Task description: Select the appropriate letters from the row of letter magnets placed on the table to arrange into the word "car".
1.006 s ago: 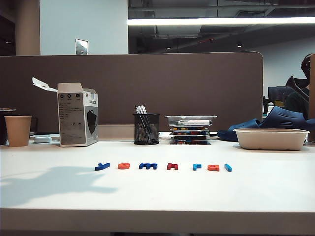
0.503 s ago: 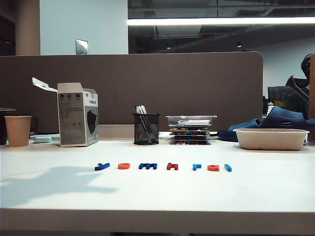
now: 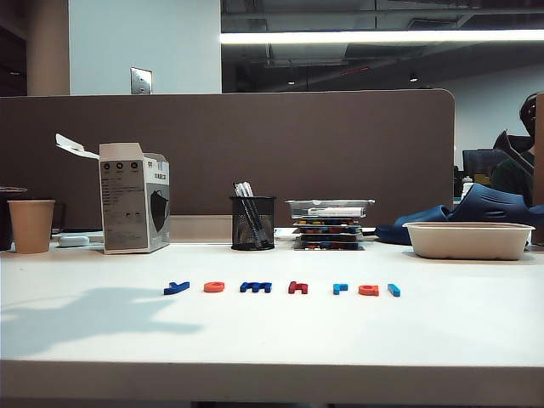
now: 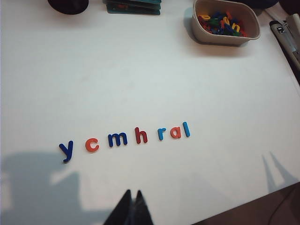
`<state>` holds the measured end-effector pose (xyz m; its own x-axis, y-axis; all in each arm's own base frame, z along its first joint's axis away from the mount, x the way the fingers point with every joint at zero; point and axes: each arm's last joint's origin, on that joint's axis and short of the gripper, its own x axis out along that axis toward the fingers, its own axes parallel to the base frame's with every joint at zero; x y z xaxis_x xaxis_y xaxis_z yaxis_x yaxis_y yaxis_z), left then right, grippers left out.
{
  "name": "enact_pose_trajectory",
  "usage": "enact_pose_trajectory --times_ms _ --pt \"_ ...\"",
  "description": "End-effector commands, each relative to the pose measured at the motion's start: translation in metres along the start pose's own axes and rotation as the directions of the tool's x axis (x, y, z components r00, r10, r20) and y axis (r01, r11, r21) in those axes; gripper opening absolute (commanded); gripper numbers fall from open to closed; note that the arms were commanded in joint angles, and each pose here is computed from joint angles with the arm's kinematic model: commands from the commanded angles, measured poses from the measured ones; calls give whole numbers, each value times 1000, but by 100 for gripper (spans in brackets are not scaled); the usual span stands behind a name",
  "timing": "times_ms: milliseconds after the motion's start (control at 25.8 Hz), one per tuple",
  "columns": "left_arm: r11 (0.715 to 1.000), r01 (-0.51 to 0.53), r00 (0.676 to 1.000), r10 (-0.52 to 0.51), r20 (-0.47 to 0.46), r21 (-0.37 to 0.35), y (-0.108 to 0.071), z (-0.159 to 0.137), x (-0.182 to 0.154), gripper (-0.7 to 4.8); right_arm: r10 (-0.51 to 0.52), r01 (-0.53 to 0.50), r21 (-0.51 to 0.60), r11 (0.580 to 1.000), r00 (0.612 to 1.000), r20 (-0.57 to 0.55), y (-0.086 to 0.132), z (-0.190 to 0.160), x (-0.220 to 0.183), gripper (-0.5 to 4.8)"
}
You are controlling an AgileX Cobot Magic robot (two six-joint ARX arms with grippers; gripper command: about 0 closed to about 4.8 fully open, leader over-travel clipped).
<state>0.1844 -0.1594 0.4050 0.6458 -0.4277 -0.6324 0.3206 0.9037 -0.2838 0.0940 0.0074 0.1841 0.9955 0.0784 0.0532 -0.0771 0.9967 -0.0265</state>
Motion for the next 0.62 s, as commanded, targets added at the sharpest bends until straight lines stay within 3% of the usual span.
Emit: enact_pose_trajectory --times_ms 39,310,503,619 --pt "1000 4 1000 -4 13 4 -1 1 -3 -6 0 0 6 1000 1000 26 0 13 -4 111" --pt "1000 3 1000 -4 12 4 -1 1 -3 -6 -36 36 9 999 999 22 -2 50 -18 112" --pt "1000 4 1000 -4 12 4 -1 1 -3 -6 -30 30 2 1000 986 -162 -3 78 -28 113" --pt "1000 3 1000 -4 12 4 -1 1 -3 -6 -12 13 4 1000 977 -212 -3 97 -23 113"
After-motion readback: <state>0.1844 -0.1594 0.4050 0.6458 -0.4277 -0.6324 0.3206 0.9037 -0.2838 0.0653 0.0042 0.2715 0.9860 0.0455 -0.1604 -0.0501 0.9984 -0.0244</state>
